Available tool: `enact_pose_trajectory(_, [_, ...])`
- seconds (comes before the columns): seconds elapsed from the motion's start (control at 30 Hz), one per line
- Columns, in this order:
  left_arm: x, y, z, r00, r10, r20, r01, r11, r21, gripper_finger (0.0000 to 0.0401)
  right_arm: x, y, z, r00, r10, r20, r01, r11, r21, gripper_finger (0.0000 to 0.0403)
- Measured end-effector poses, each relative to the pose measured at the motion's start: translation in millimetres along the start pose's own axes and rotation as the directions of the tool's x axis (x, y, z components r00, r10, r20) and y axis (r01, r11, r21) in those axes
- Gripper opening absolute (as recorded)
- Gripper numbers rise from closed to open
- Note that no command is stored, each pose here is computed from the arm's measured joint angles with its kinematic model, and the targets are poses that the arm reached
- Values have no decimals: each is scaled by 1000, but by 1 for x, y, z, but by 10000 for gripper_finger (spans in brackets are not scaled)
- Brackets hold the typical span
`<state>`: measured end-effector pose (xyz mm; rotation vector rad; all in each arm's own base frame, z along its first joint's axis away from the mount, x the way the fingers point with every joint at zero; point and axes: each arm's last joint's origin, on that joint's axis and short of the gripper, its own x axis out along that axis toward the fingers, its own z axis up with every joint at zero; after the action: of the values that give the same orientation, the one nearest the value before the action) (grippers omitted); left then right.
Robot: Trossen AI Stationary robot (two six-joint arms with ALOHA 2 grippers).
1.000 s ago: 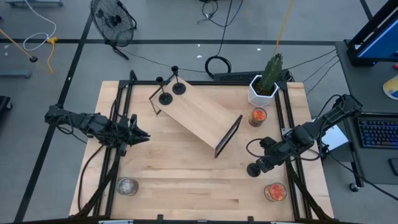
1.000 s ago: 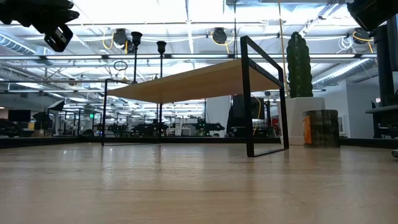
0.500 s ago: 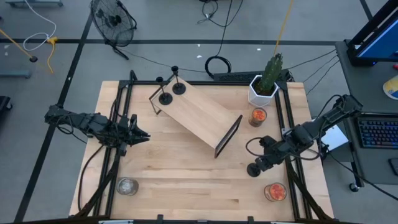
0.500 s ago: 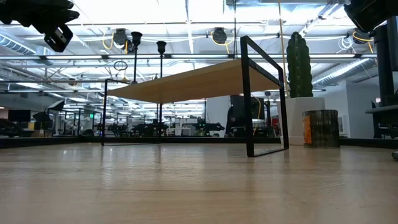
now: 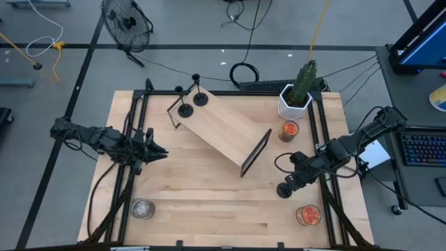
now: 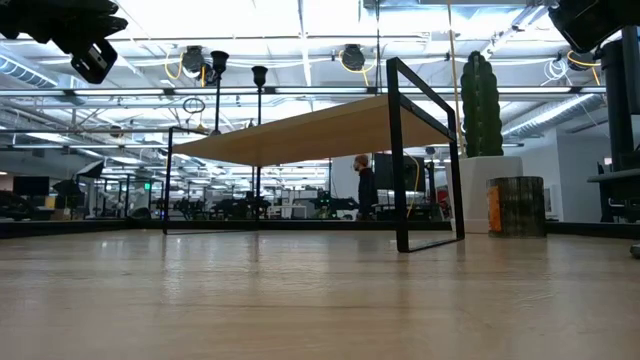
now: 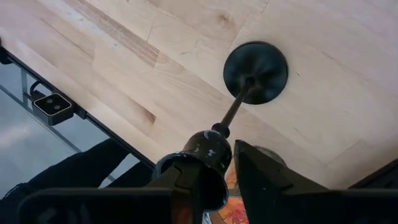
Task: Pick & Place candle stick holders
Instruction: Put the black candle holder on the shelf
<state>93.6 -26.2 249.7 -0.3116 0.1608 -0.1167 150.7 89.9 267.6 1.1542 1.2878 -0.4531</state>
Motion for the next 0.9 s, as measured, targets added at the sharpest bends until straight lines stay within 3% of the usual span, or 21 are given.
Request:
enact_pose_trajectory(0.33, [0,0,0,1000,0,0,0,1000,5,81,0,0,0,1000,1,0,-1,1000,-2,45])
enact_pose_trajectory(0.9, [0,0,0,1000,0,-1,0,1000,6,81,0,0,0,1000,0,6,0,1000,3,45])
